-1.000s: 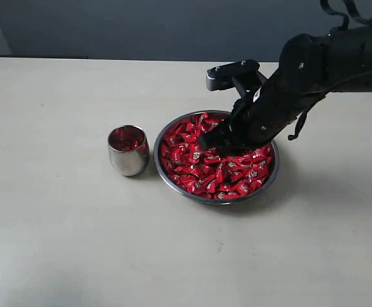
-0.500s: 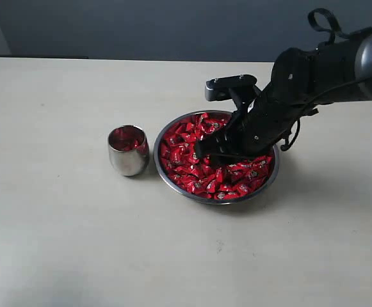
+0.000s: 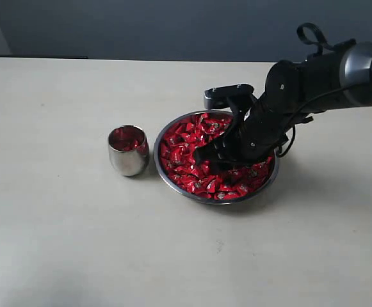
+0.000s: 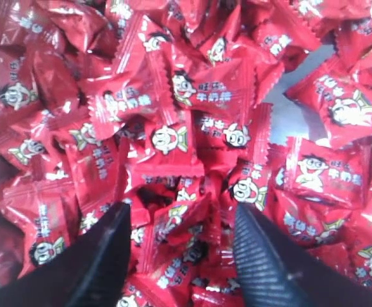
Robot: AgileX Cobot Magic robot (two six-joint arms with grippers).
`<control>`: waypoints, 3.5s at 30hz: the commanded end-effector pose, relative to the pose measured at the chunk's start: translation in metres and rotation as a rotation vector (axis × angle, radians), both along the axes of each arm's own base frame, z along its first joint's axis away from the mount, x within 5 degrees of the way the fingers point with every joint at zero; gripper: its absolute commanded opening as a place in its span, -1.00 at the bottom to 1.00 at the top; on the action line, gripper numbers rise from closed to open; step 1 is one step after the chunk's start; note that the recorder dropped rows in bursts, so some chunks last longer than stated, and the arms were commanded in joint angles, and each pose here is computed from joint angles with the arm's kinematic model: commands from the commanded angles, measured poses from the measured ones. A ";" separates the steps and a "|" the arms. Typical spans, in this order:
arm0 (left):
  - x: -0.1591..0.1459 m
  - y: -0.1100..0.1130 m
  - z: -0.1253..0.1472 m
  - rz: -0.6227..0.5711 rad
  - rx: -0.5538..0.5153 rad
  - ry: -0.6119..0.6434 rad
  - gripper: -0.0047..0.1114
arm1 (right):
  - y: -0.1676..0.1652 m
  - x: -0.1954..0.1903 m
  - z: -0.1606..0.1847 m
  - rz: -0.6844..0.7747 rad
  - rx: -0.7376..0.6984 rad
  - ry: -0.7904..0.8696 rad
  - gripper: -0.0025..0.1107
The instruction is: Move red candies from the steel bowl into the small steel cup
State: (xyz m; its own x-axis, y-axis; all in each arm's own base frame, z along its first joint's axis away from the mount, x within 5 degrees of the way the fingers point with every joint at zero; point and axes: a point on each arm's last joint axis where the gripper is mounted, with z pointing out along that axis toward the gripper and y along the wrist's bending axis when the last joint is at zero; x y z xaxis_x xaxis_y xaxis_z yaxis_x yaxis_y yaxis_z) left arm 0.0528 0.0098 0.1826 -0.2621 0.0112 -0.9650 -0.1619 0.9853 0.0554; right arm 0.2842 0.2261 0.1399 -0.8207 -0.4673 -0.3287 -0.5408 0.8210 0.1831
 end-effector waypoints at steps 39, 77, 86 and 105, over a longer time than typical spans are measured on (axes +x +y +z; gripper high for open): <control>0.000 0.000 0.000 0.002 0.002 -0.012 -0.91 | -0.001 0.001 0.027 -0.004 0.054 -0.082 -0.97; 0.000 0.000 0.000 0.002 0.002 -0.012 -0.91 | 0.015 0.023 0.004 0.062 -0.092 0.093 -0.97; 0.000 0.000 0.000 0.002 0.002 -0.012 -0.91 | 0.014 0.025 0.002 0.081 -0.107 0.073 -0.97; 0.000 0.000 0.000 0.002 0.002 -0.012 -0.91 | 0.015 0.024 0.002 0.111 -0.102 0.077 -0.41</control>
State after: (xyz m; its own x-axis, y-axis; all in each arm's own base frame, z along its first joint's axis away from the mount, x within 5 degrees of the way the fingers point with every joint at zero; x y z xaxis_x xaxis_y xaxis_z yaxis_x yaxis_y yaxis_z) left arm 0.0528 0.0098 0.1826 -0.2621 0.0112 -0.9650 -0.1619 0.9853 0.0554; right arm 0.3055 0.2409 0.1396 -0.7844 -0.5890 -0.1945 -0.6167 0.7740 0.1433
